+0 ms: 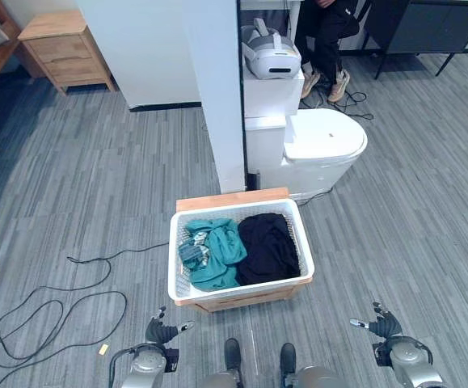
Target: Grab the laundry basket,head to the washer,open it,put in the laundry and shut it.
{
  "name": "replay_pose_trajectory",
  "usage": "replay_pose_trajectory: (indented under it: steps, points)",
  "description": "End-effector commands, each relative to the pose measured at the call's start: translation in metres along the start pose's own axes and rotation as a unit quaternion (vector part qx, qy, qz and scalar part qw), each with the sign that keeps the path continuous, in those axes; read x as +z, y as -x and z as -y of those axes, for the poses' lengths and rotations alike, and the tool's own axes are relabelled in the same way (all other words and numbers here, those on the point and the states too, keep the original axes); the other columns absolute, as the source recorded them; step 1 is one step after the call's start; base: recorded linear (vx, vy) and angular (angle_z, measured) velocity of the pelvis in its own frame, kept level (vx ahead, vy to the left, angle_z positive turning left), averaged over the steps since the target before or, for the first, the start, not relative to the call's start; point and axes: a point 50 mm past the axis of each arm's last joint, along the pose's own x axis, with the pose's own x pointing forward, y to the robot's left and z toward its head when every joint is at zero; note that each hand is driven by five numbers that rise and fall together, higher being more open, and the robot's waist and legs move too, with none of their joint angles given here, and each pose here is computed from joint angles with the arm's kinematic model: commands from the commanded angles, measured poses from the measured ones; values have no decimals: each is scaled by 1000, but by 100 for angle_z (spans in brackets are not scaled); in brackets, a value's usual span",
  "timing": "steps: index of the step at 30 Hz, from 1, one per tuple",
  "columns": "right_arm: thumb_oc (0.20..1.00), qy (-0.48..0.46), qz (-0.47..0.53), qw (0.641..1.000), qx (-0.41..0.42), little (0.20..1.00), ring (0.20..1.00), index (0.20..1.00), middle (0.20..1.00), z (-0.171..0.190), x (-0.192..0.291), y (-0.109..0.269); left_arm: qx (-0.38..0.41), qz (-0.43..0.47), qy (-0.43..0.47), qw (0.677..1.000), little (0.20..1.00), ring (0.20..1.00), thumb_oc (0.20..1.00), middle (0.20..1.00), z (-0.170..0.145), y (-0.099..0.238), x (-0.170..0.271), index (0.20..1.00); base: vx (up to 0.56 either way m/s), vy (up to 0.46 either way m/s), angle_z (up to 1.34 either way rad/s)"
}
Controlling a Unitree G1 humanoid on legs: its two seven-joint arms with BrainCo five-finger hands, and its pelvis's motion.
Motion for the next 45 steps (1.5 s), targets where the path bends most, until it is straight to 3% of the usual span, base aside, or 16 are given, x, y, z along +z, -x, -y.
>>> replay_pose_trajectory:
  steps: [1, 10, 19, 20, 21, 22, 30, 37, 45]
  points:
    - [1000, 5, 68, 998, -15, 1000, 1000, 1000, 1000, 9, 36, -8, 48, 35, -6, 998, 1000, 1000, 1000, 1000, -29, 1, 11, 1000, 83, 30, -17]
    - [1000, 17, 159, 987, -28, 1000, 1000, 1000, 1000, 4, 113, -21, 112, 115, 2, 987, 1000, 1000, 1000, 1000, -46, -17, 77, 1000, -35, 8, -2]
    - [1000, 73, 210, 975, 9, 1000, 1000, 1000, 1000, -46, 180, -27, 85, 151, -50, 984, 1000, 1000, 1000, 1000, -8, -38, 140, 1000, -67, -13, -1]
    - [884, 75, 206, 976, 13, 884, 884, 884, 884, -50, 180, -27, 81, 153, -59, 983, 1000, 1000, 1000, 1000, -5, -38, 142, 1000, 0, 0, 0]
    - [620, 75, 206, 976, 13, 620, 620, 620, 620, -50, 180, -27, 81, 153, -59, 983, 843, 843, 843, 843, -5, -38, 142, 843, -12, -15, 7]
    - [200, 65, 202, 977, 23, 200, 200, 200, 200, -57, 182, -27, 67, 162, -61, 983, 200, 200, 200, 200, 5, -38, 151, 200, -8, -19, 7]
    - [200, -26, 225, 972, 55, 200, 200, 200, 200, -65, 177, -14, 27, 205, -11, 978, 200, 200, 200, 200, 23, -25, 150, 200, 31, -25, 5]
    - [200, -45, 303, 952, 9, 200, 200, 200, 200, -4, 154, 16, 29, 247, 49, 967, 200, 200, 200, 200, -3, 11, 118, 200, 67, -19, -1]
    - [200, -73, 286, 955, -12, 200, 200, 200, 200, 20, 112, 39, -28, 265, 20, 964, 200, 200, 200, 200, 4, 33, 106, 200, 27, 50, -33]
